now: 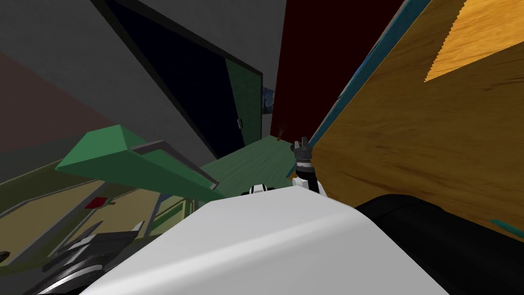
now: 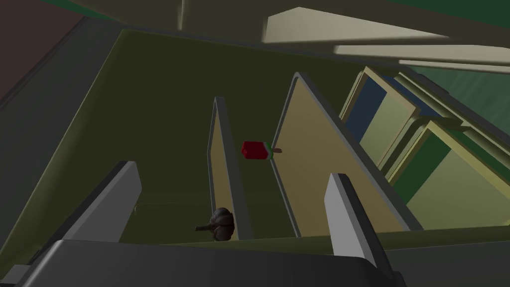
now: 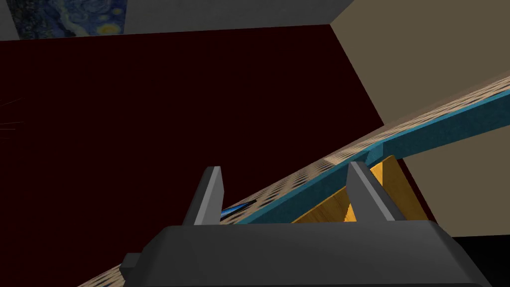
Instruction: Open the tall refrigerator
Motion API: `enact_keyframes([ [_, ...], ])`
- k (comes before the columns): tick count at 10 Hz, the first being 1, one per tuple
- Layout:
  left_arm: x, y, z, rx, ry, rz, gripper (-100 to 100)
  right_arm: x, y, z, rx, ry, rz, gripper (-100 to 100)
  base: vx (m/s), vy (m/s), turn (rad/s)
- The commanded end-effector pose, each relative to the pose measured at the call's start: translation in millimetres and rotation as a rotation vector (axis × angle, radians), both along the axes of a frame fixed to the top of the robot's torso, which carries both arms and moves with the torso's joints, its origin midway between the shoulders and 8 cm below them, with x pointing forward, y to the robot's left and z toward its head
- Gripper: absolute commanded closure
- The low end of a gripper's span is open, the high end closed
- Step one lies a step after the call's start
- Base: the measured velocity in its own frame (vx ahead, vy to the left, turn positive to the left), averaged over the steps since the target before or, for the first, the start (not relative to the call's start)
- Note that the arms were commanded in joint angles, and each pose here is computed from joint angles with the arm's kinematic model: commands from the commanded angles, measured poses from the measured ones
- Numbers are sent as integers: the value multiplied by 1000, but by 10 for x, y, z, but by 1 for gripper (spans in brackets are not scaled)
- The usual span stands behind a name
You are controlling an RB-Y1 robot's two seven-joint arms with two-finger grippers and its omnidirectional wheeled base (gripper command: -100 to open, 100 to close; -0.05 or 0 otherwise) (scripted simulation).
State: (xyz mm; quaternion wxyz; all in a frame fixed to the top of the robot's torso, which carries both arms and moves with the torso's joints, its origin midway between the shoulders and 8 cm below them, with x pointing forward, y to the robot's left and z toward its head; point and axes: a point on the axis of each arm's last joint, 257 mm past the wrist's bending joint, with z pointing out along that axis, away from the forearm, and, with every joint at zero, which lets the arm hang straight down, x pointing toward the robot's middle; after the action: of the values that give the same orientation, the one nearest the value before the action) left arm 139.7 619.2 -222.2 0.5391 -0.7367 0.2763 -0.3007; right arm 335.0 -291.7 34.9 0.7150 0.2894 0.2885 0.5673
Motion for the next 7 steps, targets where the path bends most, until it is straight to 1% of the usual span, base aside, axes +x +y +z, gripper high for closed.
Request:
enact_keyframes([
  [1,-438,202,-64,2,20,74,-100,0,0,0,0,0,0,0,-7,-12,-78],
  [2,-531,264,-89,12,20,93,-100,0,-1,-1,0,0,0,0,1,10,56],
  [3,-806,550,133,31,4,146,-100,0,-2,-1,0,0,0,0,5,-110,-301],
  [4,-1181,710,198,53,11,210,-100,0,0,-1,0,0,0,0,-18,-153,-411],
  [5,-1417,786,211,66,16,249,-100,0,0,0,0,0,0,0,-12,-80,-439],
  [6,-1455,786,219,69,22,251,-100,0,0,0,0,0,0,0,3,-13,-147],
  [7,-1461,786,219,69,24,252,-100,0,-1,-1,0,0,0,0,2,11,56],
])
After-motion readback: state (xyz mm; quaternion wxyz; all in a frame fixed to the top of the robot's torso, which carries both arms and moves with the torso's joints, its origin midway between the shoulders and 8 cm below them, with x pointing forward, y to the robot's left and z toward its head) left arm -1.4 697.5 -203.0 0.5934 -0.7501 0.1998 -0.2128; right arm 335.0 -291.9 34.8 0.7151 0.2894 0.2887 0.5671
